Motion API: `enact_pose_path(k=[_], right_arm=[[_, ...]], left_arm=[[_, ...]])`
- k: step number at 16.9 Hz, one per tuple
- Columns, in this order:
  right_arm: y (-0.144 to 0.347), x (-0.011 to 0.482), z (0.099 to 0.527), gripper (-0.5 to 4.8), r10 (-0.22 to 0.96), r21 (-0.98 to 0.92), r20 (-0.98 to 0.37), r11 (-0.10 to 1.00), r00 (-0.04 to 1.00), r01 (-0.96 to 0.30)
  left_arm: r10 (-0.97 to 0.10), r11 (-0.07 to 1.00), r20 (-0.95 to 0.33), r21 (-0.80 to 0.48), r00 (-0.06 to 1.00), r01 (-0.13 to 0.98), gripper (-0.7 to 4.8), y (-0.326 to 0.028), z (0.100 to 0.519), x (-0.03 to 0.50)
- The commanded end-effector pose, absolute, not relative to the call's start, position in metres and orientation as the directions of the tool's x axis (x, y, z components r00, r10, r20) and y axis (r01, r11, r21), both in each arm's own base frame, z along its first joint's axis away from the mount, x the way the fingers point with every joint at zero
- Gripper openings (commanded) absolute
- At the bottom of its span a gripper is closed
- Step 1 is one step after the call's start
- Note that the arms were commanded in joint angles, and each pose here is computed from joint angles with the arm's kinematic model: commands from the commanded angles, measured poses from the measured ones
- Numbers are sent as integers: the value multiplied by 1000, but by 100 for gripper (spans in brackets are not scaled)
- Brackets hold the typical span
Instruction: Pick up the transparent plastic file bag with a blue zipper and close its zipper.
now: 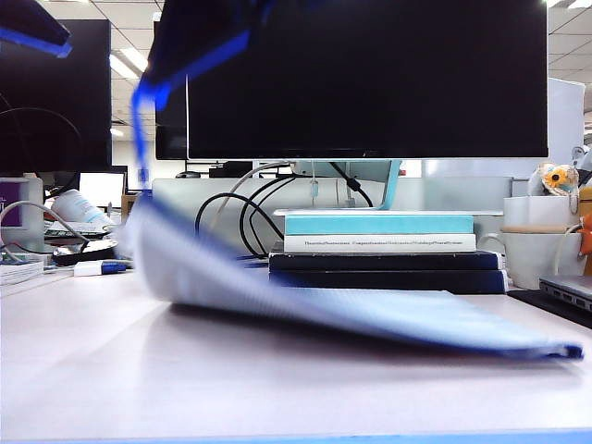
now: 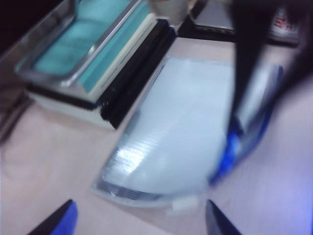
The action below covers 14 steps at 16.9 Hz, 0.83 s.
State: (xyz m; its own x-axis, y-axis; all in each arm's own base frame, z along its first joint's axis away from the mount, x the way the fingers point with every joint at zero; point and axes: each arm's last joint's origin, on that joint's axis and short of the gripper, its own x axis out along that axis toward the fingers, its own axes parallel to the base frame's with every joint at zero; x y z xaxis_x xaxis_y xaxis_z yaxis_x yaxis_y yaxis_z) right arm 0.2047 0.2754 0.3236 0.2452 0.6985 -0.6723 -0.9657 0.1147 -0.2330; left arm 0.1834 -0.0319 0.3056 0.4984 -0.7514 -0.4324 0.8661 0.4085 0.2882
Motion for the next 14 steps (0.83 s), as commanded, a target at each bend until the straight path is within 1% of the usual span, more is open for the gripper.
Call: enact_pose_path(k=[1,5,8,10,12,13,14], right_arm=[[266,199,364,-4,724,-301,-617,146,309,-942],[258,192,405,-4,760,-331,-559,161,330,-930],[254,187,420,-4,771,-340,-542,162,334,-926],[252,185,423,-4,769,-338,-546,161,332,-927],[250,183,422,-4,762,-332,-558,157,328,-930],[249,183,422,-4,758,-327,-566,154,324,-932],[249,183,422,-4,757,-326,-568,153,323,-933]], left_arm=[[-785,314,-420,362,455,878,479,-41,306,182],[-826,227,-415,375,382,899,479,-62,303,189],[-845,172,-412,394,340,903,479,-78,299,195],[-834,185,-419,403,360,896,479,-82,296,203],[-845,189,-404,389,351,902,479,-84,294,208],[-846,196,-400,380,352,904,472,-85,293,211],[-846,198,-400,379,353,904,439,-86,292,213]])
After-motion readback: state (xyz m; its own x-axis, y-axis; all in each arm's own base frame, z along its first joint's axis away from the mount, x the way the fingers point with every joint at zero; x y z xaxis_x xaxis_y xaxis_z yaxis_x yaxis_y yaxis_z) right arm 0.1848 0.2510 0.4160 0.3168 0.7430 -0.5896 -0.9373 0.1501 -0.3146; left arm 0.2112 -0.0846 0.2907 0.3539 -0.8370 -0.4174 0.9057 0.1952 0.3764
